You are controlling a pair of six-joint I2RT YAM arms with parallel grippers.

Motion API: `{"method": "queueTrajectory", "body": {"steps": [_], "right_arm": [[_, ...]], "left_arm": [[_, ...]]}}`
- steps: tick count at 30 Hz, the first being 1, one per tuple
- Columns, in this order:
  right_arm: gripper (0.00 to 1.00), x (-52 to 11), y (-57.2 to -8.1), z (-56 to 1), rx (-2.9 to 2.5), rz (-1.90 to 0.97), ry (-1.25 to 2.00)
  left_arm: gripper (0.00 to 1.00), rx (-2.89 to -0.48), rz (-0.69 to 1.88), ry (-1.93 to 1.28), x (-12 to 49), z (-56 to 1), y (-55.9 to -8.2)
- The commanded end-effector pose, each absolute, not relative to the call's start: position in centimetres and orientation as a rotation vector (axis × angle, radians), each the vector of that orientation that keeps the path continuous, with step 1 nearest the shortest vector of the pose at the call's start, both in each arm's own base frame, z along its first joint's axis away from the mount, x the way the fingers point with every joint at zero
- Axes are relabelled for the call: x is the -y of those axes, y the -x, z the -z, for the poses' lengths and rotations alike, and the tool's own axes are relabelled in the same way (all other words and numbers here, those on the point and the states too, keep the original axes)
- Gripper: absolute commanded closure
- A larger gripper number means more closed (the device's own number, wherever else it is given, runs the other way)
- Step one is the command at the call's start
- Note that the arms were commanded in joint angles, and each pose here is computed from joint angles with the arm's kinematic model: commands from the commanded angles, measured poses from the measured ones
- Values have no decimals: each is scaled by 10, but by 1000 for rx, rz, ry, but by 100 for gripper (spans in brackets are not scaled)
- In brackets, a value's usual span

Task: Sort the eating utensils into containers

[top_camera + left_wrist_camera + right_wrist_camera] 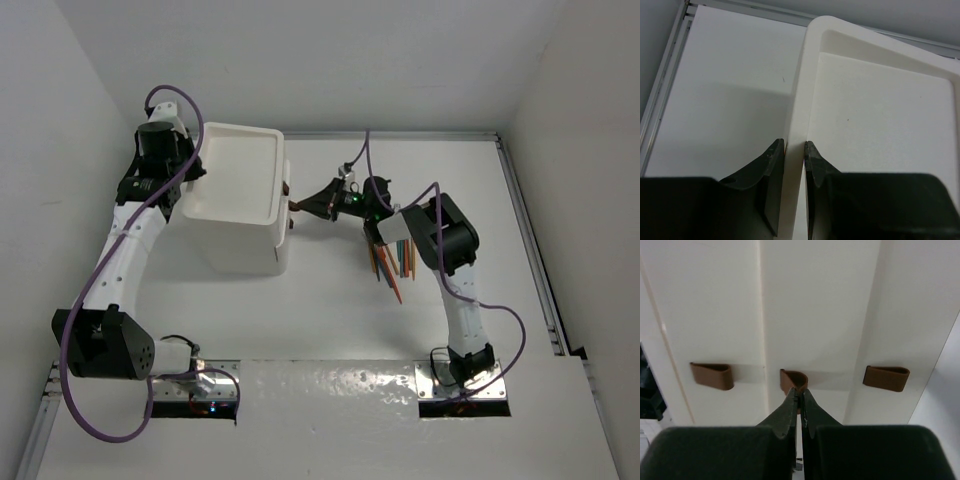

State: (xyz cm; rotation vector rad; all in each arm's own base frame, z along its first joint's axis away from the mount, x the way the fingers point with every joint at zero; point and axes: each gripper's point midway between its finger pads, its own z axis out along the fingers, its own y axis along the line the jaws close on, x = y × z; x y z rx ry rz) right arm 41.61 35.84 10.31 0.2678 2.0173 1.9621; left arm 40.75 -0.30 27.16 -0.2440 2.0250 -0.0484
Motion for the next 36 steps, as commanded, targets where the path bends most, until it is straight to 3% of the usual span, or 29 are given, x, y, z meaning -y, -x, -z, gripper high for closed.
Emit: {"method": "queueTrajectory", "body": {"steps": [1,10,33,35,36], "right_arm": [[100,-326,-425,-130,-1916,-1913,-209],[100,-281,-419,-131,-1944,-1825,-216],[100,-249,-429,-122,-2000,-1717,-235],[97,-247,-428,-123,-2003,-1707,-217],[85,-246,-427,-121,-2019,-1702,-222]], "left_arm": [[100,-2238,36,273,8,-218,-378],[100,-2238,25,270,4,-218,-377],[100,-2230,36,207,5,-221,-376],[100,-2227,38,206,5,-222,-377],[100,-2228,42,204,5,-222,-377]]}}
